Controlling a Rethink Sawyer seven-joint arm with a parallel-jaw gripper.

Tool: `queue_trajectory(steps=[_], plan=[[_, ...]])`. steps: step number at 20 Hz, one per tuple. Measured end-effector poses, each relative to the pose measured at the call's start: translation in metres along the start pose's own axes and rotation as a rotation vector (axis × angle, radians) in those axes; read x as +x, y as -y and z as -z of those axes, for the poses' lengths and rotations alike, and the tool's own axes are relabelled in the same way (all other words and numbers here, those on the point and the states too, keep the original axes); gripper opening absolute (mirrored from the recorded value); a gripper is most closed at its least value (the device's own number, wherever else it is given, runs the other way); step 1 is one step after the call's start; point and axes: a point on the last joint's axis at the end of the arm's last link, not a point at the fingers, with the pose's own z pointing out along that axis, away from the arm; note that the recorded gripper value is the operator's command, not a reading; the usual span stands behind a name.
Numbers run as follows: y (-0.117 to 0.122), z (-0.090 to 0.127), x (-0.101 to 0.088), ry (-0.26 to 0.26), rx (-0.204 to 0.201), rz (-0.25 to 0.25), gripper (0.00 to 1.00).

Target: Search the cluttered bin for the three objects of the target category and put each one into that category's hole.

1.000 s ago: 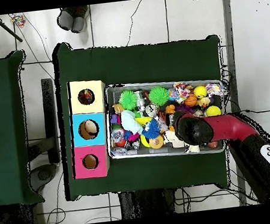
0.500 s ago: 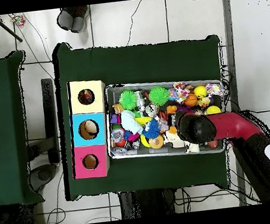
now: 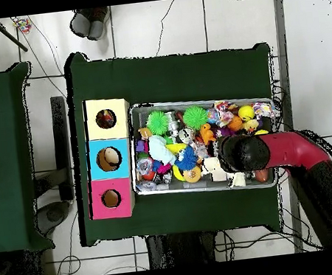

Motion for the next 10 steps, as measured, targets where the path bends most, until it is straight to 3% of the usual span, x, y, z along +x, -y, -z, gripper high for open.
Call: queue_trajectory(steps=[4,10], plan=[[-0.008,0.018,-0.003,-0.057,0.001,-0.009,1.0],[-0.03,0.027,-0.019,-0.053,0.01,0.015,1.0]])
